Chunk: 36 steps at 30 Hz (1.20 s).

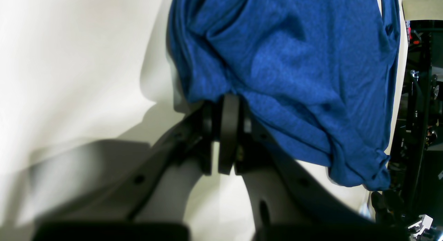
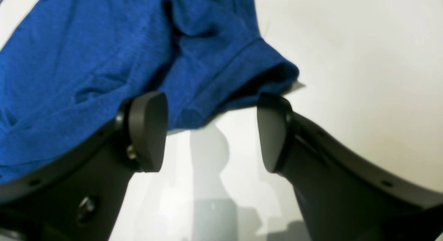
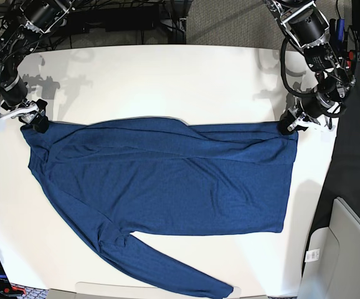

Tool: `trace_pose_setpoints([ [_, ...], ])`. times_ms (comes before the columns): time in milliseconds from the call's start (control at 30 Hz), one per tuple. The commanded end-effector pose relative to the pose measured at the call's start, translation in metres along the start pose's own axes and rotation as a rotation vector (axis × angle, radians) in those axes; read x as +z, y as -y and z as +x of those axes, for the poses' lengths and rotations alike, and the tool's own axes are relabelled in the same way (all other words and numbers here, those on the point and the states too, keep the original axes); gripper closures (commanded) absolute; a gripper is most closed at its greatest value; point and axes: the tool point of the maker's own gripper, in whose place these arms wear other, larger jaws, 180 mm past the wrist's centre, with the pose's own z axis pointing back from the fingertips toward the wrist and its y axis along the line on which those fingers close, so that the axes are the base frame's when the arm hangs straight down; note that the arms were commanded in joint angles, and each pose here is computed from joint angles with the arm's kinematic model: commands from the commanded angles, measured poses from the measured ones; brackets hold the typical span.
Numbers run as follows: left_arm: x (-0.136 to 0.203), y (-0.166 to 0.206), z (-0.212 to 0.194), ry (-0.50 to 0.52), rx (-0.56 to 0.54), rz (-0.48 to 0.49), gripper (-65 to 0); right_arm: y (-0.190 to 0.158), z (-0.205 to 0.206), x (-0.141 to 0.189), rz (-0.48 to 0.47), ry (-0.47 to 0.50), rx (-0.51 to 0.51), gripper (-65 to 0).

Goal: Fold the T-shirt properly
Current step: 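Lift the shirt with both grippers and drag it toward the robot, then lower the shirt onto the table and open both grippers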

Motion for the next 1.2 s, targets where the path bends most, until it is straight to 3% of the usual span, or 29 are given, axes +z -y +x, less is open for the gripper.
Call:
trace_pose_setpoints([
  [0, 0.003, -0.002, 0.005, -0.002, -0.019, 0.021, -0.1, -0.006, 0.025, -0.002, 0.015, 0.069, 0.014, -40.1],
  [333, 0.003, -0.002, 0.005, -0.005, -0.019, 0.021, -0.1, -0.017, -0.003, -0.029, 0.056, 0.007, -0.087, -38.5],
  [400, 0.003, -0.002, 0.005, -0.005, -0.019, 0.021, -0.1, -0.023, 0.003, -0.035, 0.071, 0.017, -0.096, -31.6],
  [533, 0.003, -0.002, 0.005, -0.005, -0.019, 0.021, -0.1, -0.027, 0.007, -0.041, 0.086, 0.022, -0.114, -3.7],
  [567, 0.003, -0.002, 0.005, -0.005, -0.019, 0.021, -0.1, -0.025, 0.008, -0.039, 0.081, 0.022, -0.114, 0.0],
  [933, 0.038, -0.031, 0.014, 0.011, -0.104, 0.117, -0.1, -0.006, -0.018, -0.008, 0.021, -0.008, -0.060, -0.5],
  [1033, 0.045, -0.031, 0.010, -0.005, -0.127, 0.129, -0.1, -0.009, -0.026, 0.000, 0.059, 0.008, -0.107, -0.5],
  [1167, 0.060, -0.033, 0.002, -0.011, -0.172, 0.157, -0.1, -0.007, -0.045, 0.009, 0.076, -0.039, -0.136, -0.5],
])
